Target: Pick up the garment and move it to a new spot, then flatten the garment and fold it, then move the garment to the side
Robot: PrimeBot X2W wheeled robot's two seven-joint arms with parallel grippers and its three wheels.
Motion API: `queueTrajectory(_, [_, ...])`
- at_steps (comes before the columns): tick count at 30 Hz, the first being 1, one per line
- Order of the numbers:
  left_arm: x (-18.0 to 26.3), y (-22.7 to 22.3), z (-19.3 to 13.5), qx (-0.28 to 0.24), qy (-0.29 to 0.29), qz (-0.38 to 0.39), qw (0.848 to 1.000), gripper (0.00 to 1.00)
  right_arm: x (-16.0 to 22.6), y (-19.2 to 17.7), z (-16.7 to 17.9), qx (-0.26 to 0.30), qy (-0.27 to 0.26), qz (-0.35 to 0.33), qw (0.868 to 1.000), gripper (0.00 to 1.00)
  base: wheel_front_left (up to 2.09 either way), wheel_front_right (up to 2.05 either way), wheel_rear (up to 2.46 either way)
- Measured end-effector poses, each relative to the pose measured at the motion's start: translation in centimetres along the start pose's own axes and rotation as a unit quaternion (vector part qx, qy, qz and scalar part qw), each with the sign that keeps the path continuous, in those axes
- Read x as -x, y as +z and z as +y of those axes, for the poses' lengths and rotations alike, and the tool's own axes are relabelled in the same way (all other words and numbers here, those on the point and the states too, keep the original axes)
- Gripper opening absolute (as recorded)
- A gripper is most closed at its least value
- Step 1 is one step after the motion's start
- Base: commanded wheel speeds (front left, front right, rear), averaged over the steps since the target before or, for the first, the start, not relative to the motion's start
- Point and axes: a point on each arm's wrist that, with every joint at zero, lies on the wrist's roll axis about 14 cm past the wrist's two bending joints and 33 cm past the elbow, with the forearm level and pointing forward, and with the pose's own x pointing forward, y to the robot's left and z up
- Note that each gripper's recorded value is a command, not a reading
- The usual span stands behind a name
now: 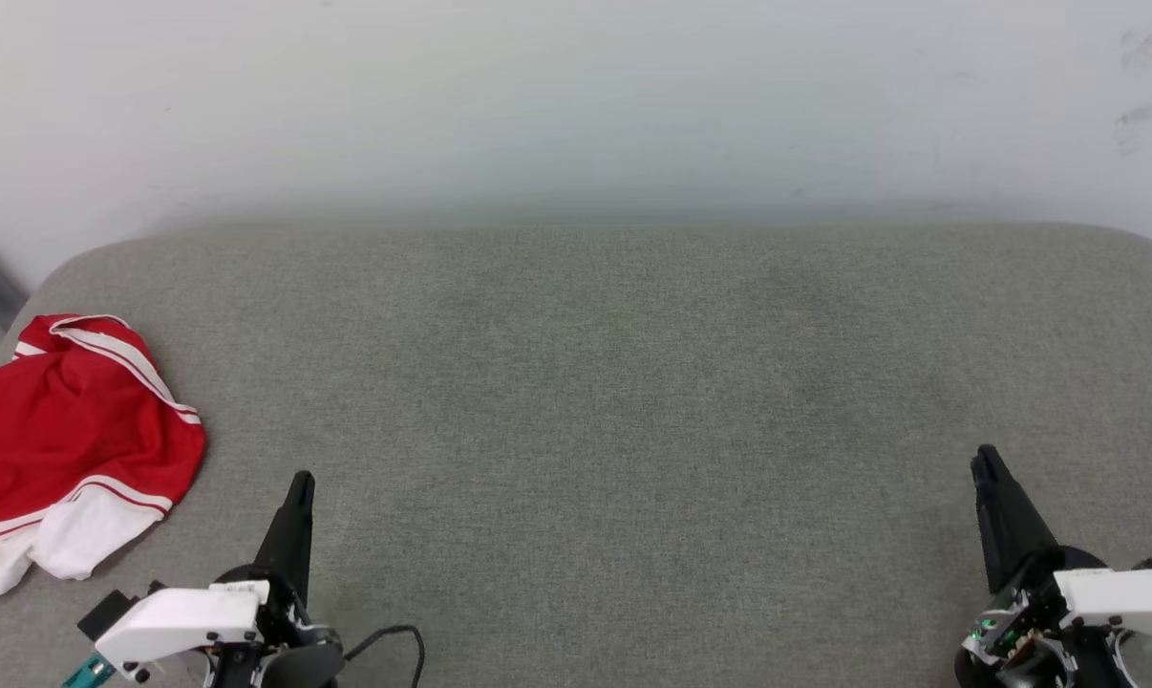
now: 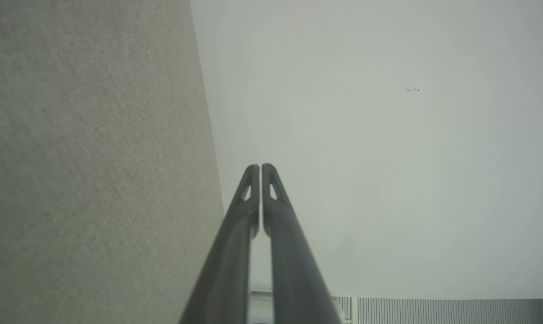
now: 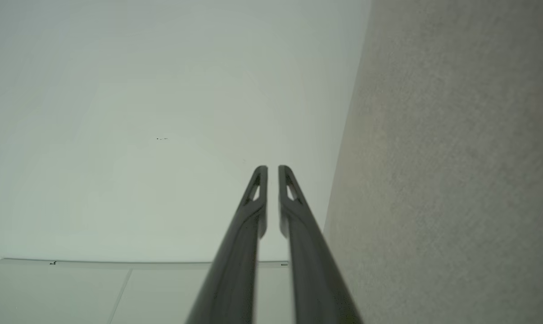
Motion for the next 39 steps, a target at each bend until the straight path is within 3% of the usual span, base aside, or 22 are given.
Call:
queueTrajectory(4, [0.7,-0.2,1.4,0.001,0.021,0.0,1.0,1.0,0.7,0.0,-1.4,0.0,-0.02,-0.003,1.0,1.0,0.0,0.0,0.0])
queueTrajectory(23, [0.0,-2.3,-1.7,-0.036,-0.028,0.006,0.999,1.0,0.3,-0.8,1.3,0.027,0.021,-0.013,0.999,1.0,0.0,0.0,0.0])
queueTrajectory(30, [-0.2,-2.9,-2.3,-0.108,-0.038,0.01,0.993,1.0,0.2,-0.9,2.1,0.119,0.034,-0.01,0.992,1.0,0.0,0.0,0.0])
queueTrajectory(39, [-0.4,-3.8,-2.8,-0.226,-0.052,0.016,0.973,1.0,0.2,-0.9,2.8,0.276,0.044,-0.014,0.96,1.0,0.0,0.0,0.0])
